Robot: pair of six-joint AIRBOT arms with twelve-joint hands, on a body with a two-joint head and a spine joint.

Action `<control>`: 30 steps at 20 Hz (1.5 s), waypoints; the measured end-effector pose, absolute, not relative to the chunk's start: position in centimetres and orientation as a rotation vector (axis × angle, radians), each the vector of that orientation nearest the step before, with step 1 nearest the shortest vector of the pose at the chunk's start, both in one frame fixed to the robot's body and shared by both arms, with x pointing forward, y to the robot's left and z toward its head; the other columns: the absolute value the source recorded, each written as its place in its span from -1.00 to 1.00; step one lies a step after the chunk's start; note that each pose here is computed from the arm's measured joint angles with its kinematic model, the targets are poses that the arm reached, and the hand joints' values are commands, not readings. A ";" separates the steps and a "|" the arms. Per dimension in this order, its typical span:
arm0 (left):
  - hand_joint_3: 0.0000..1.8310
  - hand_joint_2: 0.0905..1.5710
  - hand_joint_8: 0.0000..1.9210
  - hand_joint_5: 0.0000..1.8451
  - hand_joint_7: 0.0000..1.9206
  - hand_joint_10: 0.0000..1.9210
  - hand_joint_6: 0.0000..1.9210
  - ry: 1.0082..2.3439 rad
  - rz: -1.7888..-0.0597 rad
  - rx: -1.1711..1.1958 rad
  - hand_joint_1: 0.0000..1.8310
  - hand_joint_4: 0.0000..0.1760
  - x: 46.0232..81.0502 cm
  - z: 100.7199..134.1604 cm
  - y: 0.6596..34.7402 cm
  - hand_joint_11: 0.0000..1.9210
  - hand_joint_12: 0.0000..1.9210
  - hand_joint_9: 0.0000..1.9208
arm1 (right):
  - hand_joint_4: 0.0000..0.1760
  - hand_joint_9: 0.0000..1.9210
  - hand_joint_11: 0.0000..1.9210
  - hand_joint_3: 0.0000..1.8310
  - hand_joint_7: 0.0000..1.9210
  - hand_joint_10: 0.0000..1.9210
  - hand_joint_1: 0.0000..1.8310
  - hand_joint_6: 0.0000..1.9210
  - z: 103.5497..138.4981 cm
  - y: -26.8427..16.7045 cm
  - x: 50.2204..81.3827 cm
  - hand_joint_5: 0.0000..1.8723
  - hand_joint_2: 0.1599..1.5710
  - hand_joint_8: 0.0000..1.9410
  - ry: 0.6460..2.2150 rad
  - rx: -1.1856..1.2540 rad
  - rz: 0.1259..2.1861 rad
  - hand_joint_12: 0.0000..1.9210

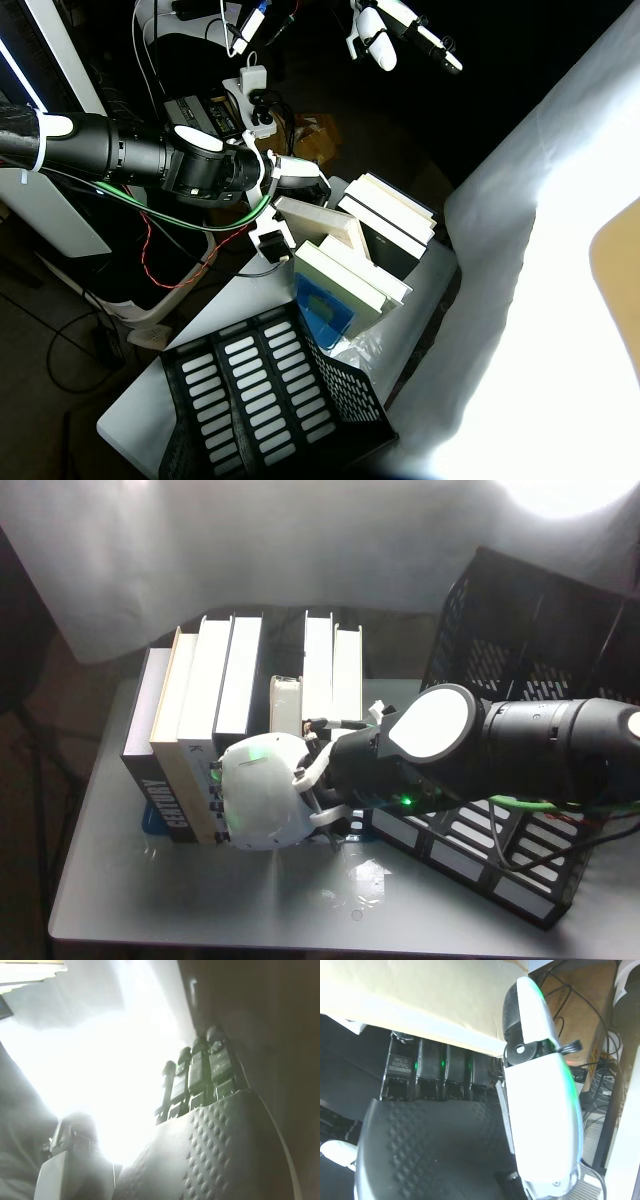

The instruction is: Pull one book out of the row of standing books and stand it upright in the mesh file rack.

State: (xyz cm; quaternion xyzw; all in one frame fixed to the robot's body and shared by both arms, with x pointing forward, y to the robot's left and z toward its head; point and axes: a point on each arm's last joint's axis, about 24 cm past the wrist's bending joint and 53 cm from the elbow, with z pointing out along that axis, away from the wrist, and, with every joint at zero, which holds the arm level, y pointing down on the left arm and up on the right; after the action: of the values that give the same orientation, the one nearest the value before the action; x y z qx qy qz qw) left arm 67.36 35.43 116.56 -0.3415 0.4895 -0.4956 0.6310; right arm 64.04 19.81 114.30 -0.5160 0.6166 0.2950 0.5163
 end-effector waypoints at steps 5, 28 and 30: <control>-1.00 0.61 -1.00 -1.00 -1.00 -0.98 -1.00 1.124 -1.137 -0.779 -0.76 -0.36 67.3 116.5 35.3 -1.00 0.70 -0.98 | -1.00 -0.18 -0.29 -0.99 0.00 0.54 0.46 -0.03 115.1 20.1 63.7 0.00 0.39 0.19 1.470 -1.246 0.727 0.97; -1.00 0.62 -1.00 -1.00 -1.00 -1.00 -1.00 1.132 -1.134 -0.778 -0.86 -0.90 67.3 116.3 35.3 -1.00 -1.00 -1.00 | -1.00 0.10 0.21 -1.00 -0.18 0.99 0.32 0.30 126.3 14.2 64.0 -0.17 0.51 0.50 1.402 -1.180 0.848 1.00; -1.00 0.61 -1.00 -0.99 -1.00 -1.00 -1.00 1.132 -1.135 -0.777 -0.86 -0.86 67.3 116.3 35.3 -1.00 -1.00 -1.00 | -1.00 -0.16 -0.14 -1.00 -0.16 0.81 0.32 0.08 127.8 13.7 64.1 -0.08 0.48 0.54 1.395 -1.177 0.853 1.00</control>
State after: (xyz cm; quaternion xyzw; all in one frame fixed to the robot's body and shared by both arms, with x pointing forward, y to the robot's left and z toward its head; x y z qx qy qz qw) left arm 67.28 35.27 116.34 -0.3391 0.4941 -0.4954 0.6288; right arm 64.07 13.73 127.76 -0.4939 0.5854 0.3579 0.5342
